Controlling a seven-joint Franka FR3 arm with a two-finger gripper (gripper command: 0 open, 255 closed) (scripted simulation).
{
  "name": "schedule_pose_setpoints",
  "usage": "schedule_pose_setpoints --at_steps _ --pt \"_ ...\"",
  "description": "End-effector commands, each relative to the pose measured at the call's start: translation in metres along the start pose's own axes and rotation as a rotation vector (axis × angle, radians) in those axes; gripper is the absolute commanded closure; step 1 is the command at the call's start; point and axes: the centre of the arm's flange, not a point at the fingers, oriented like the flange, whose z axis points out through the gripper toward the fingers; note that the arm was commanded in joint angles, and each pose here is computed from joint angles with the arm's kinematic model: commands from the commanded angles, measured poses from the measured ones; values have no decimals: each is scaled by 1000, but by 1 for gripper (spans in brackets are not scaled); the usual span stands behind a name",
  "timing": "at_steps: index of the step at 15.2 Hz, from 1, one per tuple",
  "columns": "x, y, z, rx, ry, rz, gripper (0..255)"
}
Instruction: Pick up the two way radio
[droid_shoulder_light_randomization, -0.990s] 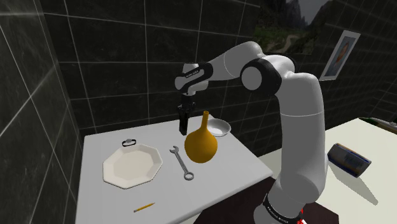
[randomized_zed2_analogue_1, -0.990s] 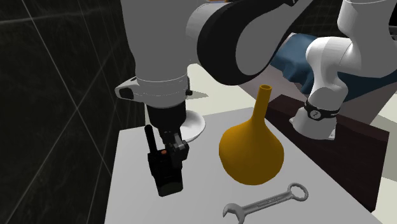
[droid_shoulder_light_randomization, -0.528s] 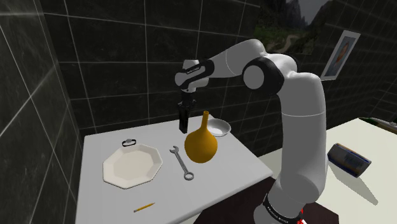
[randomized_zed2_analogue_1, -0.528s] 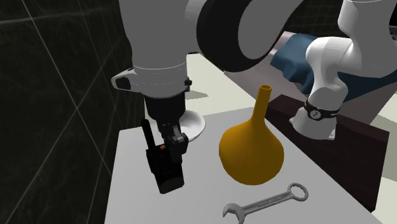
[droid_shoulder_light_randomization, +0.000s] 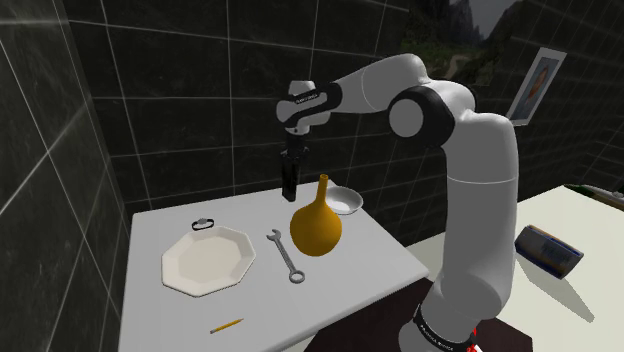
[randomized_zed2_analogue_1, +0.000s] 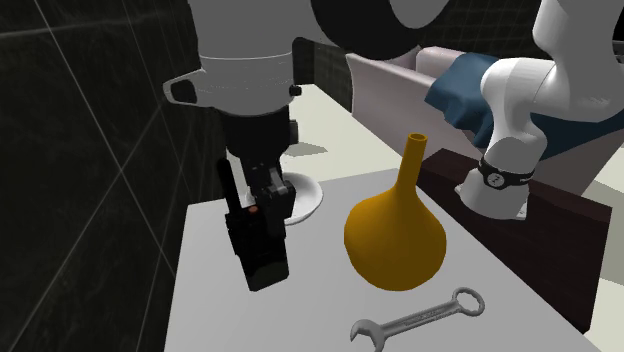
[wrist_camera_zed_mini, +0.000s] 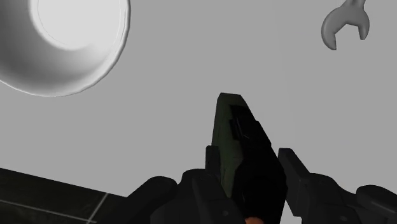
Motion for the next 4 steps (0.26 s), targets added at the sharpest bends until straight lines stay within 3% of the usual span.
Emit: schedule_pose_setpoints --at_steps 1,4 --pt "0 -1 -11 0 0 0 255" --pt "0 -1 -18 0 0 0 255"
